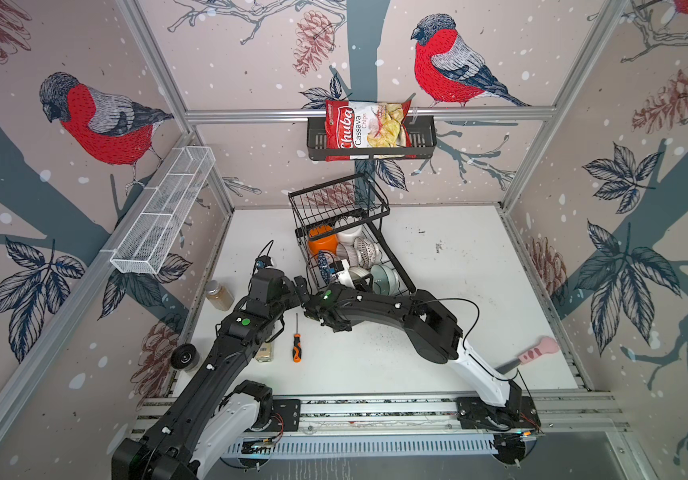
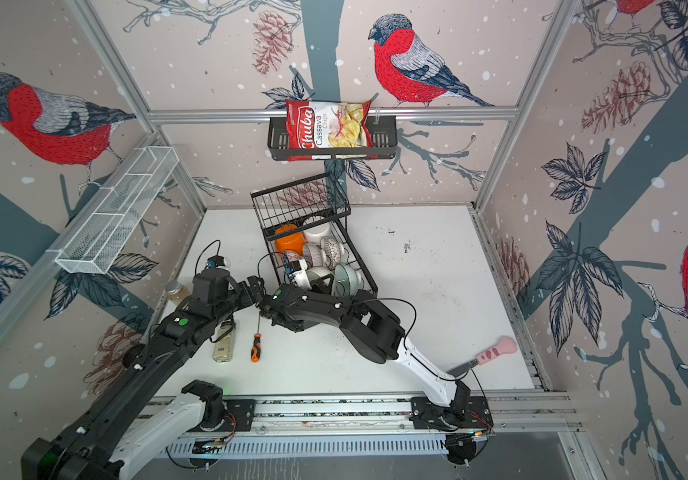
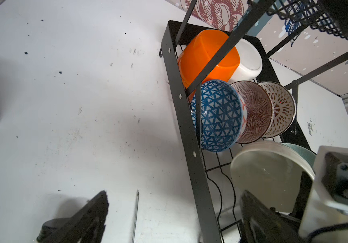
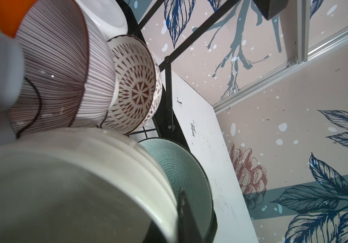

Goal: Load the bowls into the dish rack
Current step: 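Lower the cream bowl into the slot beside the teal bowl with the right gripper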

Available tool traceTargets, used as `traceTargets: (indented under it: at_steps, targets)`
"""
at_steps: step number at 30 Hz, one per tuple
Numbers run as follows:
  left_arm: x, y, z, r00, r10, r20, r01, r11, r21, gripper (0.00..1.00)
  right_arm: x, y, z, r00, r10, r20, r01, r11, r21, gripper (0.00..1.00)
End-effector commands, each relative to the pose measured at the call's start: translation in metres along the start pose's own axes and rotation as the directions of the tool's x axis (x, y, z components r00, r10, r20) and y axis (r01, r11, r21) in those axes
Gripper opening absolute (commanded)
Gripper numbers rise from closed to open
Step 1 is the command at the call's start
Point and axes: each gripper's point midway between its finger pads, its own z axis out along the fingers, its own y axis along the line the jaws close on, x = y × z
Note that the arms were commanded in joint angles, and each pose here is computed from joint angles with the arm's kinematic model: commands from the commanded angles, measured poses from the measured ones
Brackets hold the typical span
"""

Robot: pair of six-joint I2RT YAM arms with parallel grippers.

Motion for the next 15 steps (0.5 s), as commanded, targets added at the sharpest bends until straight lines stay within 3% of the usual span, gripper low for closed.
traceTargets:
  at_steps: [1,15]
  targets:
    - [-0.0051,-0.0036,-0.0002,1.000,0.014,0.020,-0.014,1.000,0.017,0.97,0.0098,-0.0031,0.0059,0.998,-0.018,-0.055,0.017,1.000,-0.014,0.00]
    - [-0.0039,-0.0032,0.0026,1.000,0.015,0.011,-0.015,1.000,0.017,0.97,0.0029,-0.0104,0.0117,0.999,-0.007,-0.041,0.007,1.000,0.010,0.00]
